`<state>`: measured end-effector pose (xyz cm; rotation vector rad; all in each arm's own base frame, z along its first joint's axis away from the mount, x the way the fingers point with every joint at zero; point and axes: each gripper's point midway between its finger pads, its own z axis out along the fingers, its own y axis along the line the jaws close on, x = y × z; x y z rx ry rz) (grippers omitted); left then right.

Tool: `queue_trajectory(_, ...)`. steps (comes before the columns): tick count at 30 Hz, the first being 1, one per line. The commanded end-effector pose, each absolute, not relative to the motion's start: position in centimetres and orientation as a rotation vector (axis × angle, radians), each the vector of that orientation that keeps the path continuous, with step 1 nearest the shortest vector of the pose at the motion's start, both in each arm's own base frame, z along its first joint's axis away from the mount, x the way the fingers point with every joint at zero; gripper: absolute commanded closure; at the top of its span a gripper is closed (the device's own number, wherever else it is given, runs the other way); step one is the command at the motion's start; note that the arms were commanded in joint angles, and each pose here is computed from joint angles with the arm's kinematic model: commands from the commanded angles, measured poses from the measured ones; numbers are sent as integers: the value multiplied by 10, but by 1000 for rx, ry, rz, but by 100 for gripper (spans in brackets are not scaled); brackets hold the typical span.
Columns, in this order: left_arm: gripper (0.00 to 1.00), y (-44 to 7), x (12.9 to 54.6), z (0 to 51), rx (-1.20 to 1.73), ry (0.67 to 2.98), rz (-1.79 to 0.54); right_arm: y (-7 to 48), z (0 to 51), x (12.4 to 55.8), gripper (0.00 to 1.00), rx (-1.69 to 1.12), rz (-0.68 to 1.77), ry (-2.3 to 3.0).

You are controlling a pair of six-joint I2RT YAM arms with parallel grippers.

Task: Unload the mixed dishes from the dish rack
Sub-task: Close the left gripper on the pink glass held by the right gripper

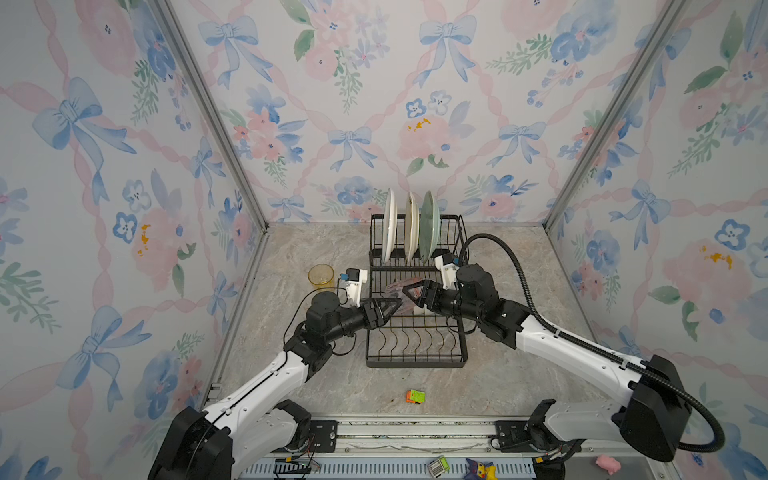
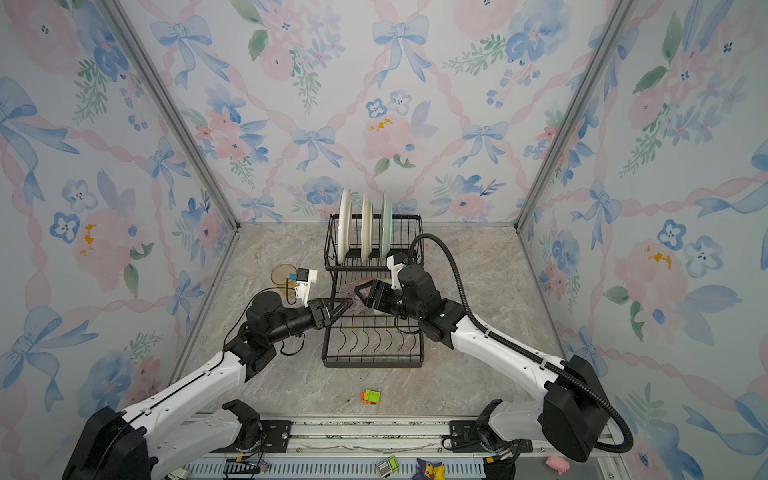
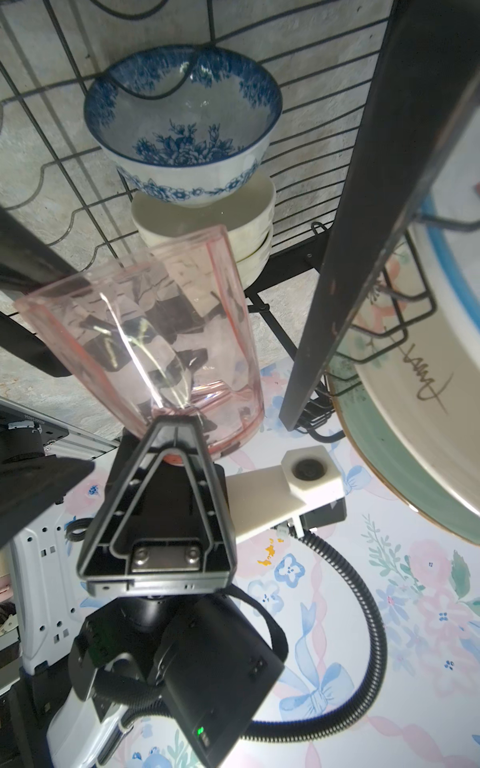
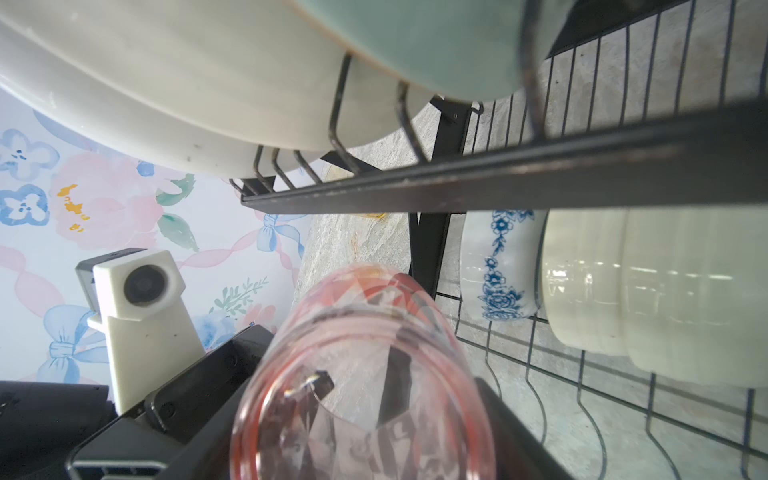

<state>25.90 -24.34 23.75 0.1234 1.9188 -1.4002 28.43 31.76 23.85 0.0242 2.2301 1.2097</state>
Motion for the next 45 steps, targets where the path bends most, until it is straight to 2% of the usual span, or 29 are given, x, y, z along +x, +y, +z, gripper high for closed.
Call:
queue_trajectory(1, 40, -249, 256, 253, 174, 1853, -1441, 322, 248, 281, 28, 5, 1268, 2194)
queue_trajectory(4, 44, -249, 253, 262, 201, 1811, -1456, 325, 249, 281, 28, 2, 1289, 2192)
queue_trajectory(16, 45, -245, 245, 280, 239, 1680, -1475, 328, 244, 278, 28, 27, 1354, 2210)
queue_trajectory(34, 52, -248, 246, 287, 258, 1612, -1510, 341, 245, 267, 28, 23, 1422, 2222)
queue_trajectory(37, 56, -248, 246, 289, 259, 1605, -1510, 342, 245, 265, 28, 20, 1425, 2221)
queue_trajectory(40, 66, -247, 245, 291, 262, 1599, -1513, 343, 245, 265, 28, 25, 1425, 2223)
queue_trajectory(43, 67, -246, 244, 287, 258, 1602, -1504, 343, 246, 264, 28, 20, 1428, 2219)
queue_trajectory(45, 71, -244, 245, 284, 242, 1609, -1496, 343, 244, 263, 28, 19, 1423, 2226)
